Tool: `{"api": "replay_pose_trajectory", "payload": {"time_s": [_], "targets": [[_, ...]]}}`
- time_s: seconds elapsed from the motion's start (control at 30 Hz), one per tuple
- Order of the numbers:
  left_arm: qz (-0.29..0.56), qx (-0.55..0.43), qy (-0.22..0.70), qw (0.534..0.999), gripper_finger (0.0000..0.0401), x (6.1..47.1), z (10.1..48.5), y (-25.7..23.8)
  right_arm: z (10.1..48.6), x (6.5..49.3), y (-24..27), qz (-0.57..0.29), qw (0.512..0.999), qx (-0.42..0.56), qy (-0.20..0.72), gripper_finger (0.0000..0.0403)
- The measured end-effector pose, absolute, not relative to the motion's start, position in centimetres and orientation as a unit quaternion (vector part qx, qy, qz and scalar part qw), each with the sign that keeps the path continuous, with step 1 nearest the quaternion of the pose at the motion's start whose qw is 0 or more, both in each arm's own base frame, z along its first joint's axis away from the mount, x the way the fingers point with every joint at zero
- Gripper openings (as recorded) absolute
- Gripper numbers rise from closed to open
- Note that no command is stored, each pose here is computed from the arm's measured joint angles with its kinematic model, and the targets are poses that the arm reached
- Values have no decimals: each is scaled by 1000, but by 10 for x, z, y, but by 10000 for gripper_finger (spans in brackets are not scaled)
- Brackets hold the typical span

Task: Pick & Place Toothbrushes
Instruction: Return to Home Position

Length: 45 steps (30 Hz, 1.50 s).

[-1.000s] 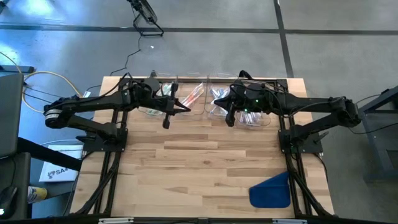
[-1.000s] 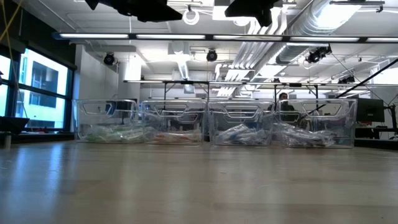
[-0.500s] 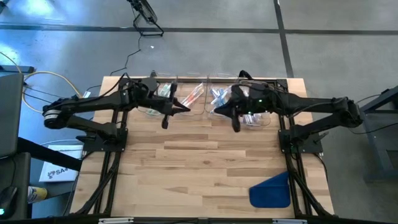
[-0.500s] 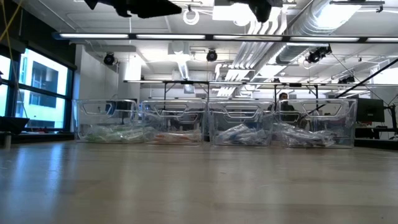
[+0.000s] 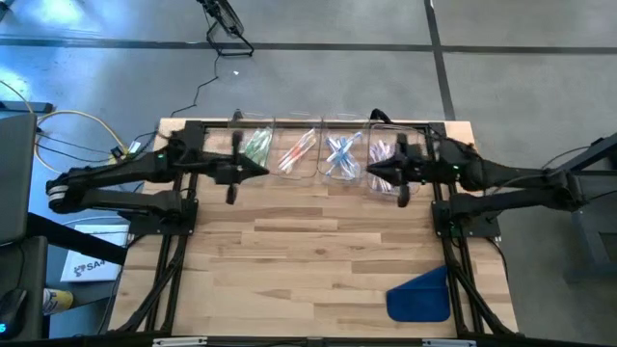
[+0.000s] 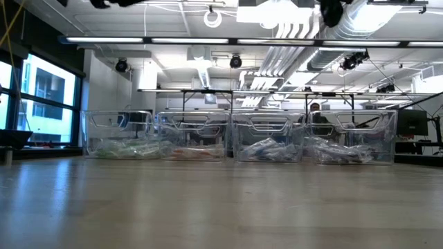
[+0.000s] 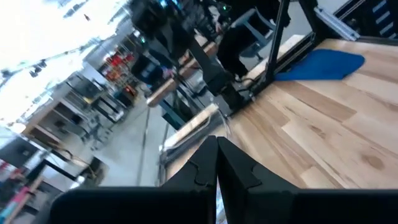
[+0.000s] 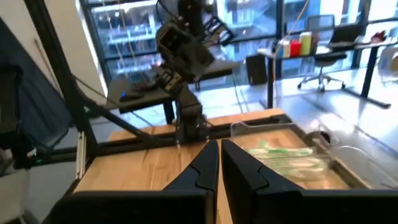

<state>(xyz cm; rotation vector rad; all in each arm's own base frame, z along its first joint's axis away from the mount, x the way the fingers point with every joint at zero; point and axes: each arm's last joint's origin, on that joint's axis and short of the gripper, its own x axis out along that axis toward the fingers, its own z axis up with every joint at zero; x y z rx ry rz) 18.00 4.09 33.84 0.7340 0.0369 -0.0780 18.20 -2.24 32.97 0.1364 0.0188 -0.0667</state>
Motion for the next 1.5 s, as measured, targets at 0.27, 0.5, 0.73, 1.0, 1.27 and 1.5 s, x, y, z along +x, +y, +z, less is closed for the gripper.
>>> {"api": "replay_pose_trajectory", "payload": {"time_s": [0.27, 0.5, 0.73, 1.0, 1.27, 1.5], "targets": [[-32, 374, 14, 927, 1, 129, 348, 27, 313, 137, -18, -51, 995, 65, -49, 12], [-33, 373, 18, 927, 1, 108, 348, 21, 302, 109, -14, -48, 993, 63, -85, 12], [-32, 375, 21, 926, 1, 97, 347, 18, 291, 90, -11, -46, 992, 77, -93, 12], [-22, 375, -5, 927, 1, 92, 330, 16, 290, 67, -8, -44, 989, 79, -113, 12], [32, 352, -28, 935, 1, 80, 296, 16, 286, 47, -6, -42, 988, 83, -127, 12], [47, 357, -56, 931, 1, 61, 288, 10, 282, 48, -6, -47, 990, 86, -105, 12]]}}
